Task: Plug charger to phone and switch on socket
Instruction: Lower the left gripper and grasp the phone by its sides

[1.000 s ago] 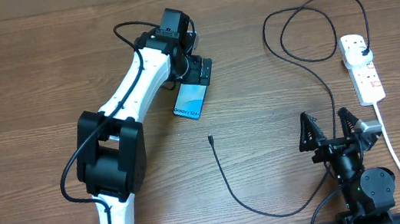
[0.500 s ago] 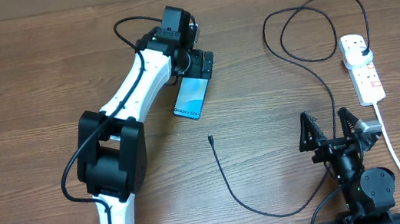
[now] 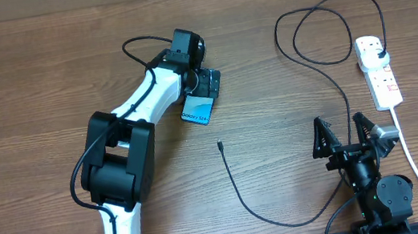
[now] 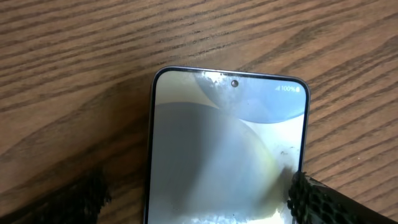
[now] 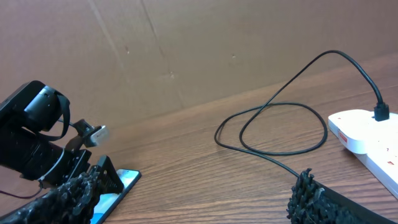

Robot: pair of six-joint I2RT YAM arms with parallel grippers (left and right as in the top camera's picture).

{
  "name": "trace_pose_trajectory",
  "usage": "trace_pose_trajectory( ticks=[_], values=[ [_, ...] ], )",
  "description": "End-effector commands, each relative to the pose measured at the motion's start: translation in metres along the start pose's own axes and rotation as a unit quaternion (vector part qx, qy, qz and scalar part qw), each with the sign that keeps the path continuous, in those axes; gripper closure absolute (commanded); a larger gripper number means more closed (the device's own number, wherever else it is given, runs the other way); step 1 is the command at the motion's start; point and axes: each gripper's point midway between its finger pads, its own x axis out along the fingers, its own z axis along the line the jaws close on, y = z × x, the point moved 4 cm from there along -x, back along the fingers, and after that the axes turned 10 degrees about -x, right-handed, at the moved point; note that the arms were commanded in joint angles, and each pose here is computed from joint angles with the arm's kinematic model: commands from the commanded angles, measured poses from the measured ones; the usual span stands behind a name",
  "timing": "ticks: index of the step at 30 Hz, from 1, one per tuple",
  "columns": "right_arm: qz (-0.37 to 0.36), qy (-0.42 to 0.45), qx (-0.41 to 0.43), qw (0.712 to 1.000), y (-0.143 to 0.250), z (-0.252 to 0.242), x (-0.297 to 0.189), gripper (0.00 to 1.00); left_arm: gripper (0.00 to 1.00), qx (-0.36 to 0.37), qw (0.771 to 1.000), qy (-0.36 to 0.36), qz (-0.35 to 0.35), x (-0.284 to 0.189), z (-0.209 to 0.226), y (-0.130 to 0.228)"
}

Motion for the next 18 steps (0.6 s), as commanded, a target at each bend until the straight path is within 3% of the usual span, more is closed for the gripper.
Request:
trace_pose_trajectory(
  ticks=[1, 18],
  values=[
    [-0.004, 0.002, -0.004, 1.000, 0.0013, -0.0005, 0.0000, 0.00, 0.01, -0.001, 0.999, -0.009, 0.040, 0.0171, 0.0060, 0.0272],
    [-0.004, 0.002, -0.004, 1.000, 0.0013, -0.0005, 0.0000, 0.00, 0.00, -0.001, 0.999, -0.012, 0.048, 0.0177, 0.0073, 0.0317]
  ],
)
